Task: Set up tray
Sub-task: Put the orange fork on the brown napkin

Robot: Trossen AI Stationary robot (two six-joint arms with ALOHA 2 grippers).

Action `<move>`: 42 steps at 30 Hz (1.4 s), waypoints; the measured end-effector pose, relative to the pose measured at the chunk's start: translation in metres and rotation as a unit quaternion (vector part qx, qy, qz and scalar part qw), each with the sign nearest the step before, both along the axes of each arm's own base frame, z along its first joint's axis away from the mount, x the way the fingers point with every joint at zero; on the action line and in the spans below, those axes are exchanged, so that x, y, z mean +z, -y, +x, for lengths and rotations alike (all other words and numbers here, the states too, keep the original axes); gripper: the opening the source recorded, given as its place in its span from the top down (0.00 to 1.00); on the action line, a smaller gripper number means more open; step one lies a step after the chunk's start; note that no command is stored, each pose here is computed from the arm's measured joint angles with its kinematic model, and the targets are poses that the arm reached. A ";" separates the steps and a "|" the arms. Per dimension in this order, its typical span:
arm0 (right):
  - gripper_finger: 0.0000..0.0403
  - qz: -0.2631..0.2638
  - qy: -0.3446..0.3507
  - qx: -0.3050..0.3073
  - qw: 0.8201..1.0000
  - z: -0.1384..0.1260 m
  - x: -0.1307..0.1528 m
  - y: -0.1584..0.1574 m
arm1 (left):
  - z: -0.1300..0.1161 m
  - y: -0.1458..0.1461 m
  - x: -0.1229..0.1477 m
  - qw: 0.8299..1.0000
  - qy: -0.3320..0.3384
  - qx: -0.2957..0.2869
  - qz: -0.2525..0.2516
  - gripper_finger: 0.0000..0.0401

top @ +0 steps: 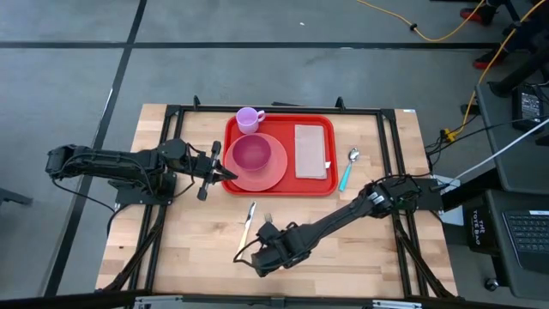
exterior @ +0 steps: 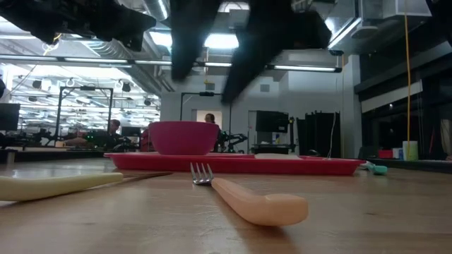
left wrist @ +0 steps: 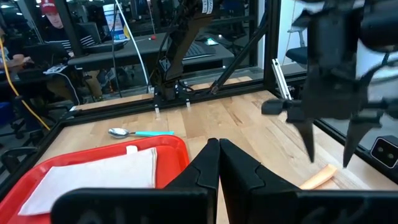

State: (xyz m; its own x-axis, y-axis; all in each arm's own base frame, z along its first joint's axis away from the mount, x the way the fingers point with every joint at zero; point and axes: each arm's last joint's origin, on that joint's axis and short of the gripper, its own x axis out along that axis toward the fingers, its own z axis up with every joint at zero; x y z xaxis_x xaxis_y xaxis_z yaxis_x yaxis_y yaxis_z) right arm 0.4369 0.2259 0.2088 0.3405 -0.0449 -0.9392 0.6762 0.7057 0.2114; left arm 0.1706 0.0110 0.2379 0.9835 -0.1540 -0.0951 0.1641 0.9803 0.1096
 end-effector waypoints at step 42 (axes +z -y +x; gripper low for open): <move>0.38 -0.050 -0.090 -0.030 0.994 -0.018 -0.069 0.019 | 0.000 0.000 0.000 1.000 0.000 0.000 0.000 0.99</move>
State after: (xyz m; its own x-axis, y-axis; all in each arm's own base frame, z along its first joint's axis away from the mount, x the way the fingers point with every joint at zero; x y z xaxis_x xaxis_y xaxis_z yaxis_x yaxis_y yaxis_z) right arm 0.4189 0.2070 0.1402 0.1604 -0.1555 -0.9747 0.7381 0.6745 0.0138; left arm 0.1706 0.0110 0.2381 0.9835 -0.1543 -0.0947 0.1644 0.9802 0.1101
